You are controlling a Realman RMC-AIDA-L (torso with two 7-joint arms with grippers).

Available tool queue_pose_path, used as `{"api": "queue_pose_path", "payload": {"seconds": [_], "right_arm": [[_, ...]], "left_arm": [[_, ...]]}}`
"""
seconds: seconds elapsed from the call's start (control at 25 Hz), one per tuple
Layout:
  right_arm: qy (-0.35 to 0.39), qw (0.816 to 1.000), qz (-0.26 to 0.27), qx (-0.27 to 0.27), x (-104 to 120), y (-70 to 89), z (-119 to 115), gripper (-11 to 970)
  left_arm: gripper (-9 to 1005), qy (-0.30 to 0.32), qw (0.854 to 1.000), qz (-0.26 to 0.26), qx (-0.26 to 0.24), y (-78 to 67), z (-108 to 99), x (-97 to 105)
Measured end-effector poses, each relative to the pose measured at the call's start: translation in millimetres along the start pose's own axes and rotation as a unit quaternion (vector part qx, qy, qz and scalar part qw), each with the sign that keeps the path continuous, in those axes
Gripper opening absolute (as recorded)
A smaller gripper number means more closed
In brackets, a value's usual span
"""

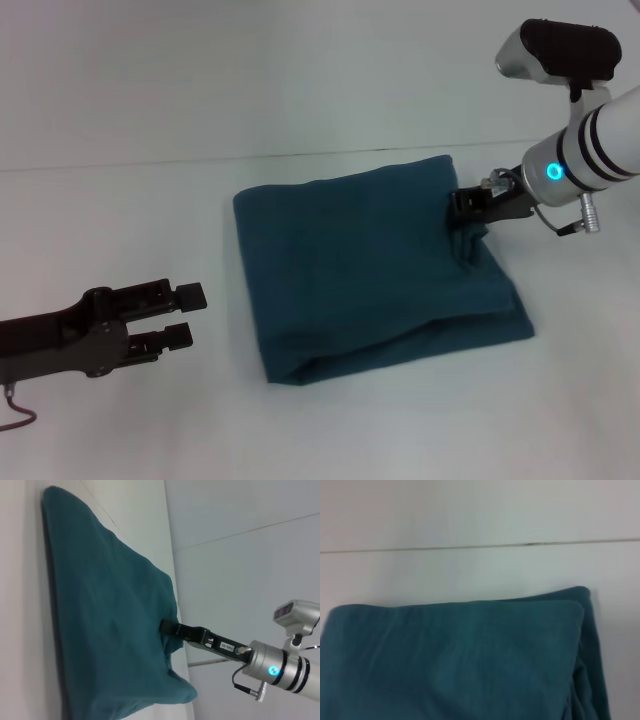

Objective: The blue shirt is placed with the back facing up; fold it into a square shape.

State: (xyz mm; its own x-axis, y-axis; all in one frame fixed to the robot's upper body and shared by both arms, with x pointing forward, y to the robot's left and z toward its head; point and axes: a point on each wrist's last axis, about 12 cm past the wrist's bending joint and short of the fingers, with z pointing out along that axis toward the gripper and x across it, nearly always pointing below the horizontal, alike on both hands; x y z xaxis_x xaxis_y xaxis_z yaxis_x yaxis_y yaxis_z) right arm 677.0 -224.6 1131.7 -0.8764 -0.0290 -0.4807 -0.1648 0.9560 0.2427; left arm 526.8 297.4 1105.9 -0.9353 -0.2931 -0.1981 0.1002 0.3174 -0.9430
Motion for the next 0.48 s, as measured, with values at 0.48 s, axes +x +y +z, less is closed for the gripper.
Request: {"api": "queue_pose_path", "payload": {"seconds": [0.48], "right_arm": [[0.006,0.999,-0.028,0.031,-1,11.0,8,219]], "left_arm": [[765,0.000,1.000,-0.004,0.002,1.0,1,1]]}}
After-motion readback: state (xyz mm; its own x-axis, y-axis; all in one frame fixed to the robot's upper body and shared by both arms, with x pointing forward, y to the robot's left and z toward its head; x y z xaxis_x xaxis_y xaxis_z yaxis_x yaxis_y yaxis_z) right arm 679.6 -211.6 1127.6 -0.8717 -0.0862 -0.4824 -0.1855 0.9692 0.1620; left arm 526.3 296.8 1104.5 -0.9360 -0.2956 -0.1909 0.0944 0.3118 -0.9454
